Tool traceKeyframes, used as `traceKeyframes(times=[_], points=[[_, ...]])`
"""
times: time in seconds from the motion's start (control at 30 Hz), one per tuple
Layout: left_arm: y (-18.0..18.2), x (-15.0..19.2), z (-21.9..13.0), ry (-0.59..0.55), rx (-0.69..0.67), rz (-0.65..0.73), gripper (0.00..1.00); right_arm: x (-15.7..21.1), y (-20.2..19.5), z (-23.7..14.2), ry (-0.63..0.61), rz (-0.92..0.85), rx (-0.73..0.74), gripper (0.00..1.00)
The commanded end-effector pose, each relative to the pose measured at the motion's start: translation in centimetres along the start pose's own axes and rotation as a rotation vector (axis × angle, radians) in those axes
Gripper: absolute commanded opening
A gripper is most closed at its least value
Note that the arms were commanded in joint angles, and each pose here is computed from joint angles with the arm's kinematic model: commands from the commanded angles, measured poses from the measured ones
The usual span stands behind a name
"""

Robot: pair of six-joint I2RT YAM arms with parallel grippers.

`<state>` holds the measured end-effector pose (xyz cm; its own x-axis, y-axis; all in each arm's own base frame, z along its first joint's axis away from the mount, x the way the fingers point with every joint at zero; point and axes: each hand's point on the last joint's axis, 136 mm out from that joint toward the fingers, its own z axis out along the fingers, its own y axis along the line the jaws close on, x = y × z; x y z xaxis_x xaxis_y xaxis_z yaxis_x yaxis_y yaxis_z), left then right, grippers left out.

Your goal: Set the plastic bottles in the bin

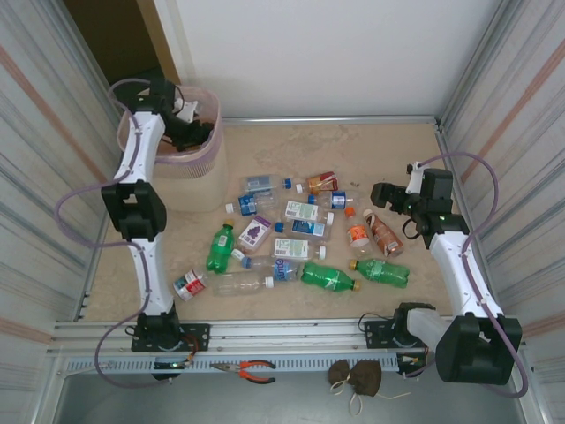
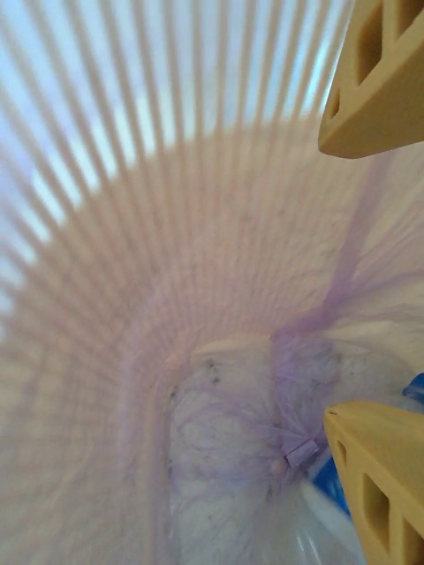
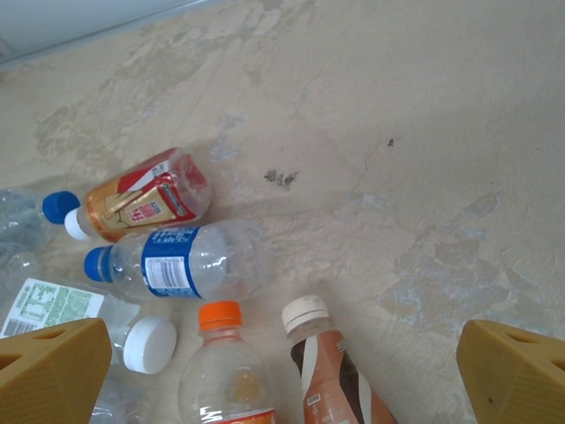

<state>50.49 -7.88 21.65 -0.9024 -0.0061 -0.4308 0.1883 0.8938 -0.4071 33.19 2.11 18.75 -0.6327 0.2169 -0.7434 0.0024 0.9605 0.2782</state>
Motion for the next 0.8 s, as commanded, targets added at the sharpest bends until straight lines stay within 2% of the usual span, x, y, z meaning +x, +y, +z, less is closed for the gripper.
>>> traceKeyframes(times=[0.0, 0.17, 0.37, 0.53, 0.63, 0.77], points=[[-3.1, -0.4, -6.2, -0.098, 0.006, 0.070, 0.73, -1.2, 1.2, -1.3, -0.024, -0.032, -0.029, 0.99], [-5.2, 0.3, -10.4, -0.155, -0.022, 0.125, 0.72, -1.3, 1.4, -1.6, -0.028, -0.036, -0.032, 0.99], [-6.9, 3.4, -14.5, -0.189, -0.096, 0.158, 0.71, -1.4, 1.7, -1.7, -0.030, -0.039, -0.045, 0.99], [-7.3, 6.5, -16.8, -0.273, -0.097, -0.002, 0.67, -1.4, 2.0, -1.7, -0.029, -0.037, -0.059, 0.99], [-7.7, 8.2, -18.2, -0.383, -0.063, -0.143, 0.68, -1.4, 2.2, -1.7, -0.032, -0.036, -0.069, 0.99], [-6.3, 11.9, -18.3, -0.461, -0.070, -0.390, 0.71, -1.5, 2.5, -1.9, -0.036, -0.034, -0.083, 0.99]])
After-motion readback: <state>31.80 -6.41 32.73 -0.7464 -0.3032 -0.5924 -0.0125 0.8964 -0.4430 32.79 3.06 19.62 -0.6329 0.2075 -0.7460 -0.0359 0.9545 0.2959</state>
